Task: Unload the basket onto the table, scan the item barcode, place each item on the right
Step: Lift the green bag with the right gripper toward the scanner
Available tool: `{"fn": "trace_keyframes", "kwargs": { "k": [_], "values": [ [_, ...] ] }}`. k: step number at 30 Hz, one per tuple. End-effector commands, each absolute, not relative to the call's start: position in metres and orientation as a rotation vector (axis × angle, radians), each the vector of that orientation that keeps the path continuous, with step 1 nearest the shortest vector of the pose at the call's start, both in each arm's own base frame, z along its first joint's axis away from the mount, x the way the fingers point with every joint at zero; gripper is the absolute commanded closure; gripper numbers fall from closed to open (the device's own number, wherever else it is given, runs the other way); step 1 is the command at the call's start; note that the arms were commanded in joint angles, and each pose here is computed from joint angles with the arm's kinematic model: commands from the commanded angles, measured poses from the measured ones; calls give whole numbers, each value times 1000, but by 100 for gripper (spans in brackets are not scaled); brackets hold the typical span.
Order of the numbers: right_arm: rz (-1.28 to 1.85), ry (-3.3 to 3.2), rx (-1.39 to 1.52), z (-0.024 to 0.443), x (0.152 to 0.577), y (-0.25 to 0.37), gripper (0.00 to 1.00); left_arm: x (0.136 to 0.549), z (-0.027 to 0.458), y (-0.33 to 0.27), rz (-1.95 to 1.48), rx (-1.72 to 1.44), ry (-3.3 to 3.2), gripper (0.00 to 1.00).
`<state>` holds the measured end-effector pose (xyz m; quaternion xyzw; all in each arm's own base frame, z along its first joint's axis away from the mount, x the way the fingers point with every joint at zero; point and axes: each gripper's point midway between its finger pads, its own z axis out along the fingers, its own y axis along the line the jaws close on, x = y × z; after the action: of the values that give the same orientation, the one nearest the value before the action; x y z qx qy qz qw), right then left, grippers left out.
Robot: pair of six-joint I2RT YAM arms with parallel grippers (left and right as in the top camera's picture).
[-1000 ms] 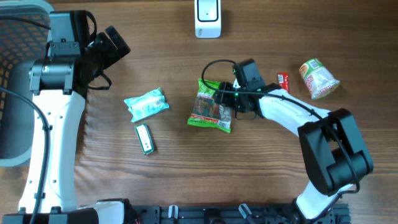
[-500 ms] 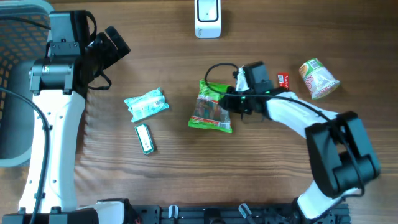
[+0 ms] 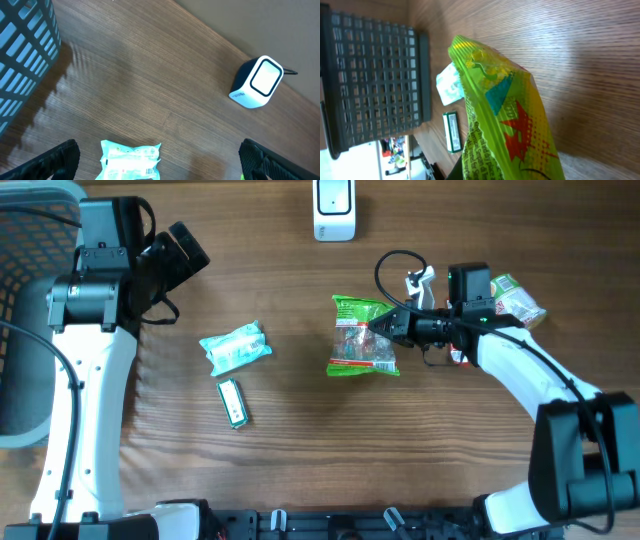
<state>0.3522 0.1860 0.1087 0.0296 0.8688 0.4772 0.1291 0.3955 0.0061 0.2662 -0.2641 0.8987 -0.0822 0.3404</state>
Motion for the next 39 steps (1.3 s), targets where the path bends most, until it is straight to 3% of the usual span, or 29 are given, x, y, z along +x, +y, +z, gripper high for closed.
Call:
{"fn": "trace_keyframes", "kwargs": {
  "k": [1, 12, 23, 33, 39],
  "values": [
    [1388, 2407, -46, 154, 346, 189, 96, 395, 279, 7, -218, -659, 2310, 0],
    [1549, 2435, 404, 199, 328, 185, 96, 395, 279, 7, -218, -659, 2310, 0],
    [1630, 2273, 504, 280, 287, 176, 96, 395, 279, 7, -218, -659, 2310, 0],
    [1632, 2296, 573, 279, 277, 173, 96, 395, 279, 7, -218, -659, 2310, 0],
    [1428, 2252, 361, 274, 288, 167, 96, 395, 279, 7, -218, -659, 2310, 0]
  ]
}}
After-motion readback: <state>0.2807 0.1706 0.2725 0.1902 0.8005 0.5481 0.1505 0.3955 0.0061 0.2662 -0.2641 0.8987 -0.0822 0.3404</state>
